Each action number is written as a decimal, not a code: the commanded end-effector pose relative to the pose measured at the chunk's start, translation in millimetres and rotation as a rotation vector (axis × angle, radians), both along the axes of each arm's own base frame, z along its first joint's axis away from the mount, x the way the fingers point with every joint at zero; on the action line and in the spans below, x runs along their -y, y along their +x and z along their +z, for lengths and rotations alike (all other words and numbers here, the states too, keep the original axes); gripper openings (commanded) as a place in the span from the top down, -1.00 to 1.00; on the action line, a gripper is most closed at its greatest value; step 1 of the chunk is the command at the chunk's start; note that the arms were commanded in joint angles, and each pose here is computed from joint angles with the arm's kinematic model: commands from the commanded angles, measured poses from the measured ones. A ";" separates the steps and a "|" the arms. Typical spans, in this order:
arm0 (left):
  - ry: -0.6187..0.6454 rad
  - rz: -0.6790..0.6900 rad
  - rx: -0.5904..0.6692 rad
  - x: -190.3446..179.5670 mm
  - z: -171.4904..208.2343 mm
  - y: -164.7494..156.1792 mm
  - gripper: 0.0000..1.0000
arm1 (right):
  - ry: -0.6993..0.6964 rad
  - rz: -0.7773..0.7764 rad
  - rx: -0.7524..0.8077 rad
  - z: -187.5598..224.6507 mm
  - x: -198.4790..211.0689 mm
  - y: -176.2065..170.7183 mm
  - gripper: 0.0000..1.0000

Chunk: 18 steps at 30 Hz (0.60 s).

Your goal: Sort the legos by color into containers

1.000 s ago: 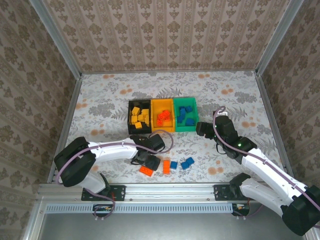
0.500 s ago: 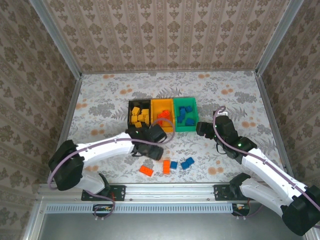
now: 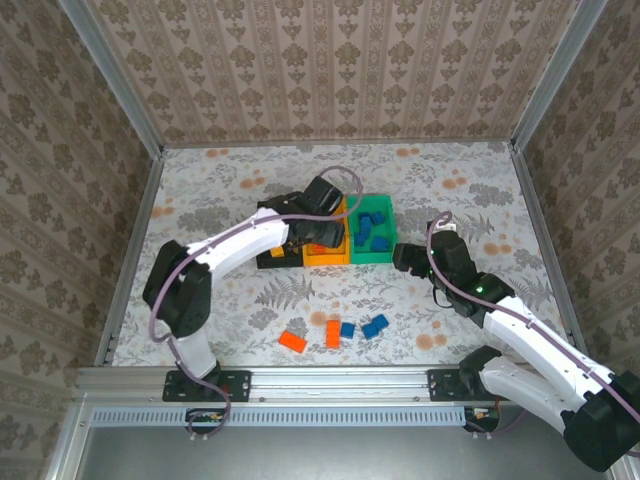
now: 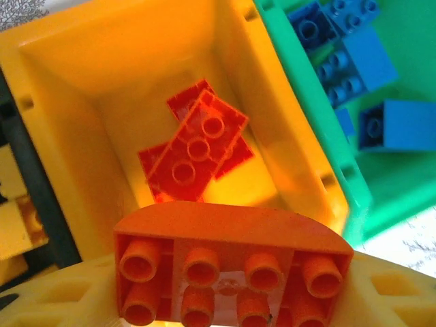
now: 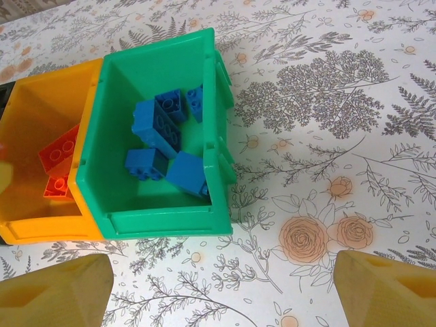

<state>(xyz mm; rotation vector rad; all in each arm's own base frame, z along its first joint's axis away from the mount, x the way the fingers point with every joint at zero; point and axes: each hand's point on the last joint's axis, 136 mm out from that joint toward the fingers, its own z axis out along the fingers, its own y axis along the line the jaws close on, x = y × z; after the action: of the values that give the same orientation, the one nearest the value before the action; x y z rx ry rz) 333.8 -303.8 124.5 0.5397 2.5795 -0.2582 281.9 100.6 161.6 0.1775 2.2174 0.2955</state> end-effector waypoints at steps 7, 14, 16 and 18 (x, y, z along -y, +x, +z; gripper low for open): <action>-0.040 -0.022 0.058 7.7 29.1 19.0 -0.89 | -0.013 -0.012 -0.010 -1.9 7.3 -6.5 -0.72; -0.070 -0.072 0.049 -4.1 50.2 -38.1 -0.96 | -0.001 -0.005 -0.004 0.9 5.9 -7.4 -0.73; -0.057 -0.093 0.017 -13.2 44.3 -67.6 -0.97 | 0.000 -0.004 -0.004 -0.4 5.8 -7.8 -0.73; -0.021 -0.111 -0.025 -25.6 33.9 -96.4 -0.97 | 0.003 -0.001 -0.004 -2.2 5.1 -7.7 -0.72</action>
<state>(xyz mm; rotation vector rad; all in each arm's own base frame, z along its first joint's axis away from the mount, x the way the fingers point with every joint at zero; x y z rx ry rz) 277.3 -296.6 174.1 0.6348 2.4769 -0.3623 277.8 97.8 163.8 0.1803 2.2148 0.2963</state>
